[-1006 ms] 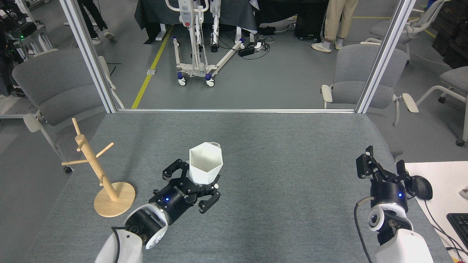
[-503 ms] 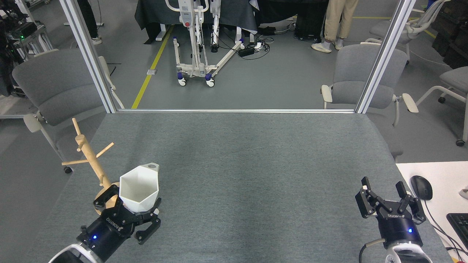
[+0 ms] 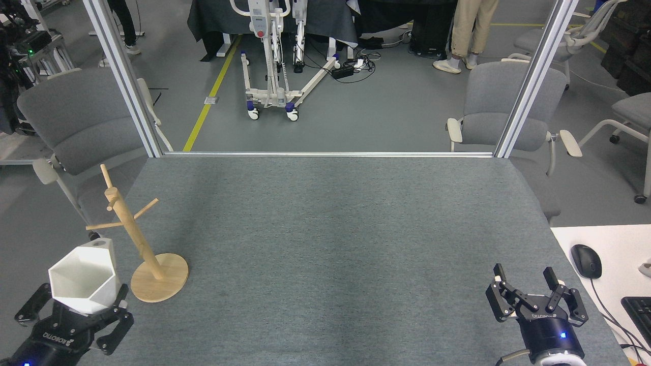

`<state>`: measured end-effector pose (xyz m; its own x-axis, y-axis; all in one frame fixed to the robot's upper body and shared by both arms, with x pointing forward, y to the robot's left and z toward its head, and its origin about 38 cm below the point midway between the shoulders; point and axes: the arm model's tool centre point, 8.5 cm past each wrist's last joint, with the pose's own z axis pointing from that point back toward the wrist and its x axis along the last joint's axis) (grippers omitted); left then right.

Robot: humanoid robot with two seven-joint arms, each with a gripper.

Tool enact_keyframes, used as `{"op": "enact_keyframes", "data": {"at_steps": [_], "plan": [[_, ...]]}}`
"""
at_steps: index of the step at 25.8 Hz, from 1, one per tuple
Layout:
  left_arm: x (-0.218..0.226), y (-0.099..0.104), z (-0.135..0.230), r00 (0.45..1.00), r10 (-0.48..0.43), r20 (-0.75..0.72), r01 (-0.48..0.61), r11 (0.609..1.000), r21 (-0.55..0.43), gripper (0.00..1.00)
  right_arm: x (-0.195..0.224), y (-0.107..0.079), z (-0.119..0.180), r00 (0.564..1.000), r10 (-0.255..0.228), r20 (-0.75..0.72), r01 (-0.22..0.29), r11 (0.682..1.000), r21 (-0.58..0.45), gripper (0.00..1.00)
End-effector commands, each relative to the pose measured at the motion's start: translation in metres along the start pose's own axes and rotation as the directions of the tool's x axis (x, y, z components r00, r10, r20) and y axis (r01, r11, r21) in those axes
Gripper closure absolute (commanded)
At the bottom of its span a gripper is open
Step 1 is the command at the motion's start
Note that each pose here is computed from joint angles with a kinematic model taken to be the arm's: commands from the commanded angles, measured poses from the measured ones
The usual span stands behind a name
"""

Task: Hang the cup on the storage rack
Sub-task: 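Carry the cup with the left gripper toward the wooden stand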

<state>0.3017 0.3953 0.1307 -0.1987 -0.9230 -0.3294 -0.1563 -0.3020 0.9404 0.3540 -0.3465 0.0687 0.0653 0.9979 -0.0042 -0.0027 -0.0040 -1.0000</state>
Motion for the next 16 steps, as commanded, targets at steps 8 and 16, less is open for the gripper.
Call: {"op": "enact_keyframes", "data": {"at_steps": [8, 16], "plan": [[-0.044, -0.030, -0.024, 0.965, -0.066, -0.252, 0.028, 0.988, -0.152, 1.00, -0.001, 0.011, 0.000, 1.000, -0.007, -0.002, 0.007, 0.999, 0.037, 0.01], [-0.063, -0.040, -0.050, 0.948, -0.090, -0.305, 0.030, 0.981, -0.193, 1.00, 0.004, 0.020, 0.000, 1.000, -0.017, 0.002, 0.017, 0.998, 0.062, 0.01]]}}
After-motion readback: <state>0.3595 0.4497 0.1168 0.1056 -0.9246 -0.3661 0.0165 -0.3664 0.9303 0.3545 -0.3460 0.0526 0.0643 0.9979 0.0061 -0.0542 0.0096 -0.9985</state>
